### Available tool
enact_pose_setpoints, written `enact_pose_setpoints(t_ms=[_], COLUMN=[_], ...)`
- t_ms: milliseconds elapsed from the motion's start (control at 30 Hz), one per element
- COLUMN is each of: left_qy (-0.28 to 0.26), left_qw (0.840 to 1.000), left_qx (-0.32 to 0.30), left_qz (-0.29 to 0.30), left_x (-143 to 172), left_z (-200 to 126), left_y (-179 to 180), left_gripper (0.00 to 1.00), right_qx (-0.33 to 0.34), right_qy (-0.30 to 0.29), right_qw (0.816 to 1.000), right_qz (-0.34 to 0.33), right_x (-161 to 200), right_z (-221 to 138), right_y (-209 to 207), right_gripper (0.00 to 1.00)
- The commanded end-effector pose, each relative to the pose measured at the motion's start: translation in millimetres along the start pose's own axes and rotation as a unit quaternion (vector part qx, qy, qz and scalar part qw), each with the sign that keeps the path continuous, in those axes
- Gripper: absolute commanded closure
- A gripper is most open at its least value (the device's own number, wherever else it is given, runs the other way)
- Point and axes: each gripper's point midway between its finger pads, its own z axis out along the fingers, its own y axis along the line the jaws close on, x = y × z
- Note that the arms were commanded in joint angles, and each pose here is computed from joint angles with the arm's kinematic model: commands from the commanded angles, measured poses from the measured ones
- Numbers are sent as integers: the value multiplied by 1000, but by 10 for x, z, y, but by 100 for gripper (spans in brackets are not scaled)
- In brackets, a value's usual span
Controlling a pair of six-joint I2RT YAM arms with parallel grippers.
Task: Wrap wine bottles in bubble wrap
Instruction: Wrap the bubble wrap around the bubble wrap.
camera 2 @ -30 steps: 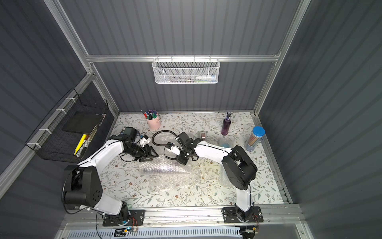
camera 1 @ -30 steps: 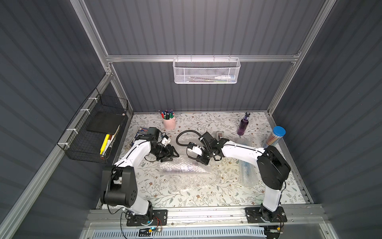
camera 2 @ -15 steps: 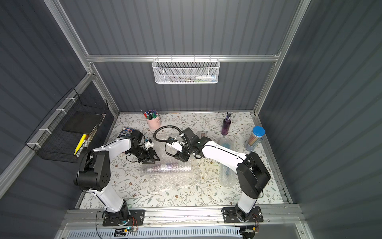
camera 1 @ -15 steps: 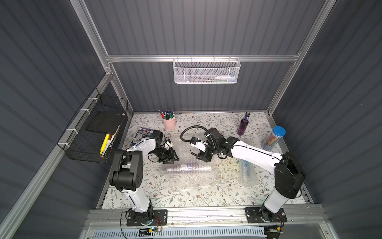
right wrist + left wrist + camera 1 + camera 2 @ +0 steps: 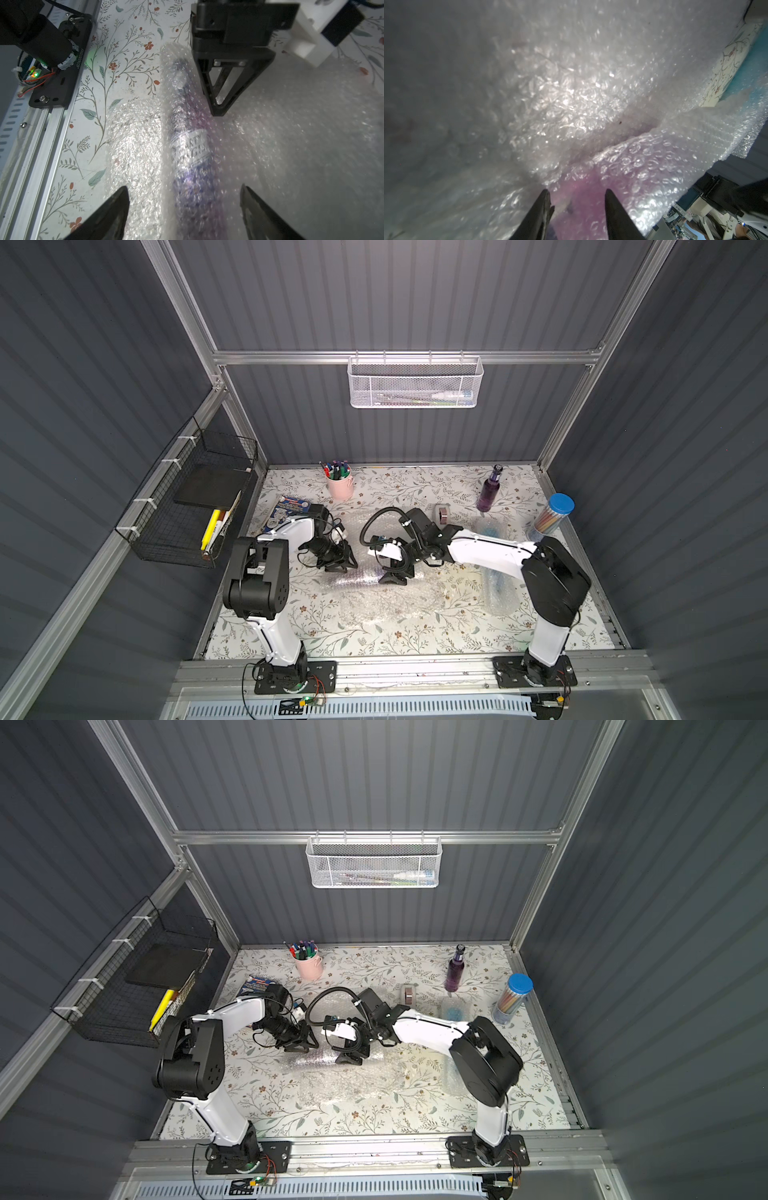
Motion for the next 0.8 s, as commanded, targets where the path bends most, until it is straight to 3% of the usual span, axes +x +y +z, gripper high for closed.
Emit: enact_pose_setpoints(t_ms=[0, 167, 300, 533, 767], left_qy=[9, 4, -1, -15, -93], left_qw=[1000, 1000, 1000, 999, 992], left_qx=[-12, -13, -9, -18, -62], left_qz=[11, 20, 26, 36, 66], left_x=[-25, -78, -115, -193, -309], left_z=[-5, -85, -153, -289, -808], left_y=[30, -23, -80, -121, -224], left_gripper=[55, 55, 55, 54, 40], right_qx=[-47, -79, -101, -93, -79], right_qy=[9, 64, 75, 118, 150], right_qw=[998, 995, 992, 988, 985], right_qz=[-32, -18, -16, -20, -15], right_x=[-33, 230, 315, 491, 579], right_z=[76, 221, 258, 385, 494], right_y=[100, 117, 194, 244, 251], right_gripper=[15, 15, 15, 16, 19])
